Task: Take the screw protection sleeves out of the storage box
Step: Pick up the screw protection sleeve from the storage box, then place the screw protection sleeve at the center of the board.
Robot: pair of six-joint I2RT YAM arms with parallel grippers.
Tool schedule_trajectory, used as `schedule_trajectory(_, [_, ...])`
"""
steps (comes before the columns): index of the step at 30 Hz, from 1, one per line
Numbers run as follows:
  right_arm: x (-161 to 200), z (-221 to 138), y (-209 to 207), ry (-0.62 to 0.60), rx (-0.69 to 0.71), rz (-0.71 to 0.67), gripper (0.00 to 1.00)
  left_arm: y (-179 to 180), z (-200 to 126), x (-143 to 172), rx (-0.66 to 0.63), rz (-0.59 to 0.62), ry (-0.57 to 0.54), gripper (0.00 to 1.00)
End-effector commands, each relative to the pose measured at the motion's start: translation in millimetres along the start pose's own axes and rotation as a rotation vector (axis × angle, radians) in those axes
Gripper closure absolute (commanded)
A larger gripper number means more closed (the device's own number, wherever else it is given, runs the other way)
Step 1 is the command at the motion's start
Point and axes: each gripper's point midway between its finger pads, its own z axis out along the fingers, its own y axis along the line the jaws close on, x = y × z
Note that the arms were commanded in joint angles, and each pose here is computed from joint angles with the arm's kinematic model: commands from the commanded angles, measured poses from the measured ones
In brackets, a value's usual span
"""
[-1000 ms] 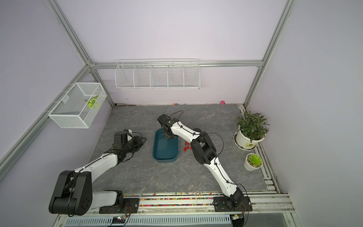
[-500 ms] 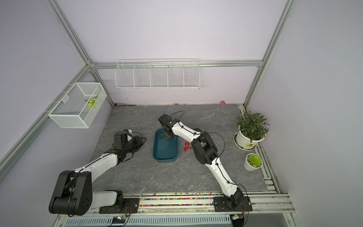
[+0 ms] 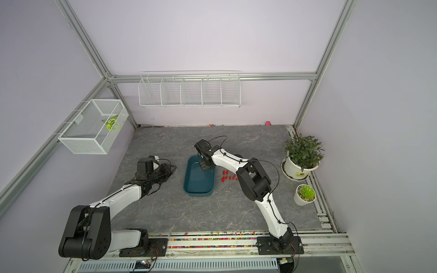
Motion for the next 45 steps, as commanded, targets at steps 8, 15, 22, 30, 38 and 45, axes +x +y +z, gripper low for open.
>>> schedule_trajectory(8, [-14,-45,7,-0.12,-0.09,0.054,0.97,-5,-2,-3,0.014,0.006,-0.009,0.6])
schedule_trajectory(15, [-11,-72,1,-0.178,-0.088,0.079,0.97,-5,-1,-4,0.012,0.006,-0.01,0.6])
schedule_trajectory(22, [1,-95,-9,-0.24,-0.083,0.127,0.97,-4,0,-3,0.011,0.004,-0.005,0.6])
schedule_trajectory(30, [27,-115,-24,-0.268,-0.048,0.178,0.95,-4,-1,-3,0.013,0.004,-0.007,0.6])
schedule_trajectory(38, [51,-134,-53,-0.318,0.026,0.247,0.94,-5,0,-4,0.015,0.005,-0.007,0.6])
schedule_trajectory(45, [67,-118,-71,-0.273,0.035,0.323,0.93,-4,1,-4,0.012,0.003,-0.006,0.6])
